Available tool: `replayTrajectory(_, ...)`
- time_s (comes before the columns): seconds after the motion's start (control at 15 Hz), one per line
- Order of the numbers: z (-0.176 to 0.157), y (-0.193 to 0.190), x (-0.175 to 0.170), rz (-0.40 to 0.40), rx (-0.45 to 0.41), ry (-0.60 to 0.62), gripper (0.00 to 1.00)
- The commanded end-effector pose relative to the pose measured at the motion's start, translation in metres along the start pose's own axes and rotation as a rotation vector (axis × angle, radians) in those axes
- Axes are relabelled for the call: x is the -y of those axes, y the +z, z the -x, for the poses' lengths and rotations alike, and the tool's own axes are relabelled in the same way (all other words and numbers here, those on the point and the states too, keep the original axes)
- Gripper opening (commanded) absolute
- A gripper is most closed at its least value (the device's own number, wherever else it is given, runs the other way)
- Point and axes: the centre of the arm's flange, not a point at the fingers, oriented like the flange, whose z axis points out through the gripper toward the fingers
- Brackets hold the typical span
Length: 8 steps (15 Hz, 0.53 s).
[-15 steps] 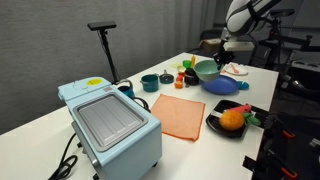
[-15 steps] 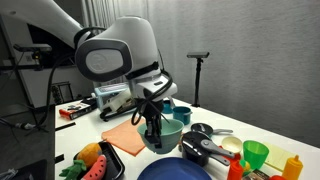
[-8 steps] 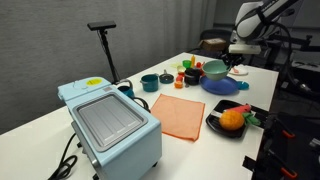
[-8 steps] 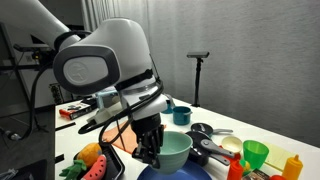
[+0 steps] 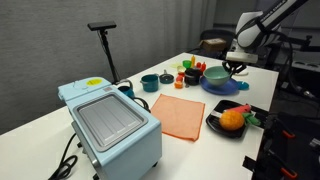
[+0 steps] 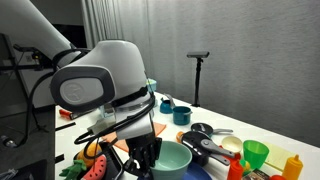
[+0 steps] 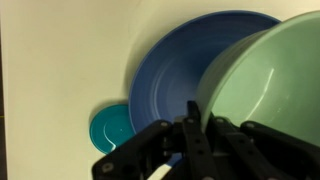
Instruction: Put the bowl on top of the plate
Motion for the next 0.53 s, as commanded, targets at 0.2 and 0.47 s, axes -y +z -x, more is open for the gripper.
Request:
replayTrajectory(0.2,-0.014,-0.018,-0.002,-0.044,-0.061,0.067,0.45)
replayTrajectory(0.47,-0.022,-0.059,0.023,-0.105,-0.113,-0.010,0.76)
